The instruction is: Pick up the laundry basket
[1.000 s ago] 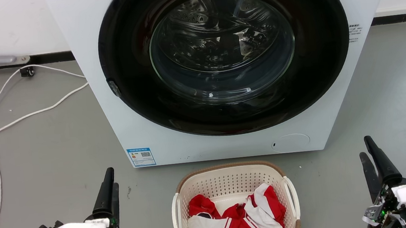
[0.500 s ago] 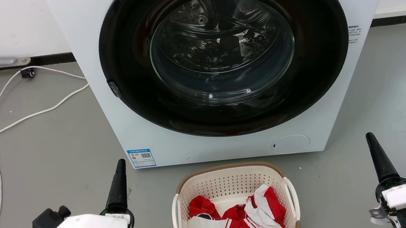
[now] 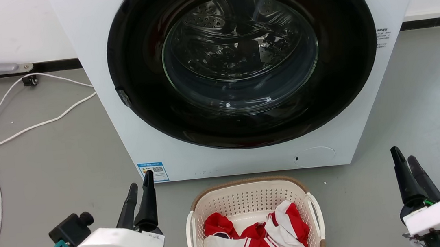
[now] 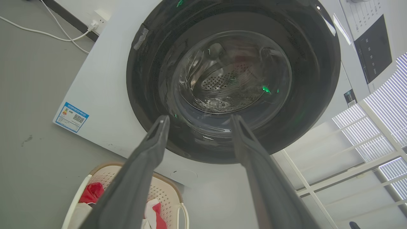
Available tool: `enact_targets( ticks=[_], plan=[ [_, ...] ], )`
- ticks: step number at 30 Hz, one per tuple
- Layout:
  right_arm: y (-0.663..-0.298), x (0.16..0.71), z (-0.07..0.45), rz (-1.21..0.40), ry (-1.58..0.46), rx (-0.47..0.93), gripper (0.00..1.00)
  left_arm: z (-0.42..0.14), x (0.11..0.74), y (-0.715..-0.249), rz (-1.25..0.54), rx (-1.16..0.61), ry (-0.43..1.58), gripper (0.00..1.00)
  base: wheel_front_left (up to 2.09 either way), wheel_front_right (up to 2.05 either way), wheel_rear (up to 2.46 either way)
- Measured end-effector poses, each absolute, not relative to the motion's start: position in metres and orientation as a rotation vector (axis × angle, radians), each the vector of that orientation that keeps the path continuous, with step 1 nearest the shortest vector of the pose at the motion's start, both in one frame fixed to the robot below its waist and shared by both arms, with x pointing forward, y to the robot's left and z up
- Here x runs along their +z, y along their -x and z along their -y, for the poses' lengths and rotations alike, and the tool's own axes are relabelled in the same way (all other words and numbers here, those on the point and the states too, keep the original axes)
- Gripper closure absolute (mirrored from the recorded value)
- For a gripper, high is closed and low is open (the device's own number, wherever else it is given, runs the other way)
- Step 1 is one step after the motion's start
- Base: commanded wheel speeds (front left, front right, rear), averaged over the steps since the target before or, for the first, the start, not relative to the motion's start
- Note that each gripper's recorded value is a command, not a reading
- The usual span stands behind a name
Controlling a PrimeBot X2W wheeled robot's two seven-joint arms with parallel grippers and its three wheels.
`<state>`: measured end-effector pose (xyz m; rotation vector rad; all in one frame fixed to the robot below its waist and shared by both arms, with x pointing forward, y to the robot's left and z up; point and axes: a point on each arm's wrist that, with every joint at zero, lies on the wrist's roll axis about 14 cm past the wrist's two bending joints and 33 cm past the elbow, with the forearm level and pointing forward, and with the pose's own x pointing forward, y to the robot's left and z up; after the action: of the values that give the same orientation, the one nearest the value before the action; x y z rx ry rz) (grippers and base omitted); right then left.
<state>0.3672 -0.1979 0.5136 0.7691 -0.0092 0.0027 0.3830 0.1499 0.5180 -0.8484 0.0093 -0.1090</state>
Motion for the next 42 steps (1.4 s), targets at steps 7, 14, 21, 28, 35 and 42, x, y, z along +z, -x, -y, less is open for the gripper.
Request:
enact_targets(
  ticks=[7, 14, 21, 28, 35, 42],
  plan=[
    [-0.367, 0.517, 0.194, 0.007, -0.652, 0.021, 0.0, -0.144, 0.517, -0.383, -0.008, -0.12, 0.723, 0.0, 0.0, 0.0, 0.0],
    [-0.365, 0.516, 0.192, -0.007, -0.54, 0.031, 0.0, -0.14, 0.518, -0.384, -0.001, -0.13, 0.617, 0.0, 0.0, 0.0, 0.0],
    [-0.364, 0.517, 0.188, -0.017, -0.428, 0.047, 0.0, -0.136, 0.516, -0.385, 0.001, -0.139, 0.515, 0.0, 0.0, 0.0, 0.0],
    [-0.362, 0.52, 0.183, -0.022, -0.332, 0.063, 0.0, -0.134, 0.514, -0.384, 0.006, -0.146, 0.425, 0.0, 0.0, 0.0, 0.0],
    [-0.36, 0.522, 0.182, -0.026, -0.258, 0.069, 0.0, -0.133, 0.511, -0.383, 0.008, -0.149, 0.356, 0.0, 0.0, 0.0, 0.0],
    [-0.358, 0.525, 0.181, -0.022, -0.18, 0.072, 0.0, -0.129, 0.511, -0.383, 0.02, -0.161, 0.273, 0.0, 0.0, 0.0, 0.0]
  ],
)
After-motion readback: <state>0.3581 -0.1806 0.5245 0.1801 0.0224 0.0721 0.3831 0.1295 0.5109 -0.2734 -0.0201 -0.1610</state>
